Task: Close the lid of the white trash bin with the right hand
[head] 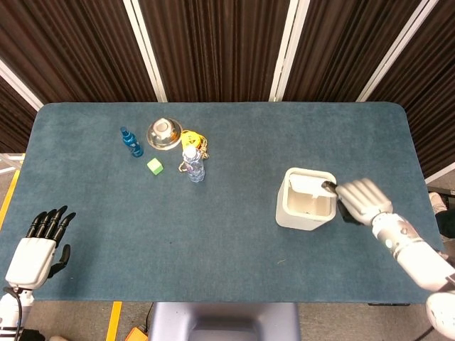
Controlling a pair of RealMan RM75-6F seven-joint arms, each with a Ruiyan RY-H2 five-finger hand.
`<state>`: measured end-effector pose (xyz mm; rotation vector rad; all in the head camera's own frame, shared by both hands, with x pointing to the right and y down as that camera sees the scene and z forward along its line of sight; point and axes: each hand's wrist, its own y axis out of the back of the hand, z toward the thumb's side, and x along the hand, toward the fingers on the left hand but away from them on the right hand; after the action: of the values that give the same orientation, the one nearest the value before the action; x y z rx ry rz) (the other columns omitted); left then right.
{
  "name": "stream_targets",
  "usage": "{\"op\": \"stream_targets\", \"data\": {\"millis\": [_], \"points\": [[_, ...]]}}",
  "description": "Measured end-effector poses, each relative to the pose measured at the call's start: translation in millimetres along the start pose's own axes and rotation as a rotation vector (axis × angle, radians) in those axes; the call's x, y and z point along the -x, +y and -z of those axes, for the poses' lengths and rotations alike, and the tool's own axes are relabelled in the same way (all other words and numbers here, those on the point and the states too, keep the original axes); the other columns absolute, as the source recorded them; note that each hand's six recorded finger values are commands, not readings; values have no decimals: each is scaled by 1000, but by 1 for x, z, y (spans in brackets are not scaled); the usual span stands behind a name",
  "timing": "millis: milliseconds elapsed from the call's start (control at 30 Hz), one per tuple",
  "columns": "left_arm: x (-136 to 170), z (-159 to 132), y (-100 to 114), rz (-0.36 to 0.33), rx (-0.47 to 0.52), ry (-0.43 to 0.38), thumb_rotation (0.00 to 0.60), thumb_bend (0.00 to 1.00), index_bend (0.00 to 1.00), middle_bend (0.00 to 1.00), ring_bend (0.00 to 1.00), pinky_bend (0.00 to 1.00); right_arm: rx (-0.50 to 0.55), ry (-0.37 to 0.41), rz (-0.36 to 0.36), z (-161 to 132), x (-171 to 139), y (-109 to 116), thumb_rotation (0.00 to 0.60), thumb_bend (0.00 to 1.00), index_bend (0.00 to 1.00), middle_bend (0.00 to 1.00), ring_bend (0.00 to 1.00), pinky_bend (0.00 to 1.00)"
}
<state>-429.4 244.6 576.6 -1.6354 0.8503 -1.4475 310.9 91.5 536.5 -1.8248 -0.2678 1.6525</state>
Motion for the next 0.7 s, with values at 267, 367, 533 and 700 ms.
{"op": "stream_targets", "data": {"millis": [267, 367, 533, 700], "points": [[0, 1, 1, -3, 2, 0, 600, 595, 85, 0, 0, 97, -105, 39, -28, -9, -17, -38, 600, 849, 290, 1000, 1000, 1000], [0, 1, 2, -6, 4, 0, 600, 595, 85, 0, 0, 97, -110, 51, -42, -13, -16, -49, 600, 850, 289, 1000, 1000, 1000], [1, 2, 3, -7, 5, 2, 600, 595, 85, 0, 0, 97, -115, 45, -57, -11, -10, -61, 600, 849, 287, 1000, 1000, 1000], [1, 3, 3, -8, 4, 4, 600, 595, 84, 0, 0, 97, -89, 36, -27, -10, -11, -57, 600, 849, 280, 1000, 1000, 1000]]}}
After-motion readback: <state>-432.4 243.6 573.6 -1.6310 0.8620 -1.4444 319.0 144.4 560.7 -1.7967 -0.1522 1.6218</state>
